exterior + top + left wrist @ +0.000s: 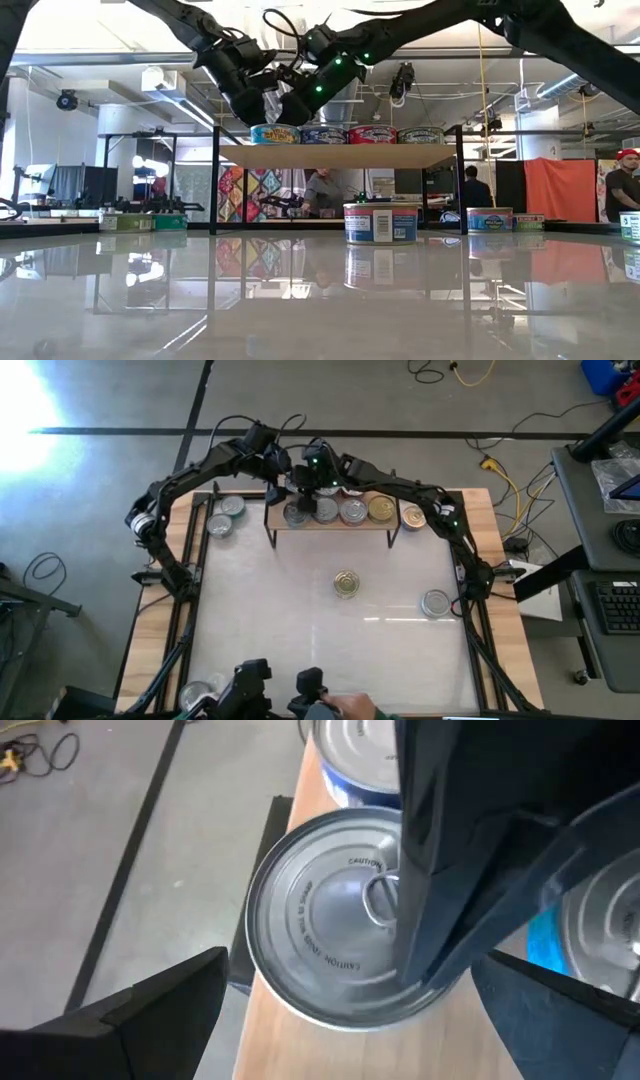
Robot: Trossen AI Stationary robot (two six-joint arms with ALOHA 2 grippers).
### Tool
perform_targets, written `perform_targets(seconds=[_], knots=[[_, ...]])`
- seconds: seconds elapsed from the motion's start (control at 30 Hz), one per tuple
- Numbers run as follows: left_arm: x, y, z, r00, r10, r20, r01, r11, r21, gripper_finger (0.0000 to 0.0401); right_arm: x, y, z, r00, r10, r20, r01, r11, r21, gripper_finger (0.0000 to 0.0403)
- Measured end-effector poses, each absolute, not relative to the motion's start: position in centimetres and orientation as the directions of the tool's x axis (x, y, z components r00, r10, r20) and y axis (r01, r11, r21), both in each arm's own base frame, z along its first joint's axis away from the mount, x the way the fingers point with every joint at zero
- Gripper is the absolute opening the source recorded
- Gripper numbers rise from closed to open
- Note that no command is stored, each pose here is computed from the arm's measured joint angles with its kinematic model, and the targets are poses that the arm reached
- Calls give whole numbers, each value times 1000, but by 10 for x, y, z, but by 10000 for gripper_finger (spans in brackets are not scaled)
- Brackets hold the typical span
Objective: Stack canned seafood by type on shelf
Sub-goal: Put the bottom right yellow-blue tuna can on the shelf, then adjust the green-blue tuna can on the shelf
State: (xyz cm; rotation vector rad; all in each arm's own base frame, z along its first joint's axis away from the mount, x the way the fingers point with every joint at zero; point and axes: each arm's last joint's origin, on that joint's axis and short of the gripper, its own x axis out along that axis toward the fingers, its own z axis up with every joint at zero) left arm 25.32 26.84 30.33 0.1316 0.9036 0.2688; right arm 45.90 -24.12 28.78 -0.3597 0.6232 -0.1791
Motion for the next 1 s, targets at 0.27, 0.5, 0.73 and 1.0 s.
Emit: perform_targets(seconds=[0.27, 0.5, 0.73, 1.0], knots=[[235, 250, 333, 579, 345, -739, -191, 938, 288, 400, 456, -240, 306, 814, -286, -505, 73, 913, -400, 13], [208, 207, 372, 663, 280, -695, -226, 959, 170, 399, 439, -229, 342, 828, -289, -481, 58, 897, -438, 13], [230, 149, 349, 705, 160, -691, -93, 987, 133, 382, 415, -206, 375, 817, -257, -517, 17, 905, -424, 13], [247, 139, 313, 737, 217, -640, -141, 976, 168, 365, 397, -159, 397, 778, -187, -600, -75, 921, -384, 13]])
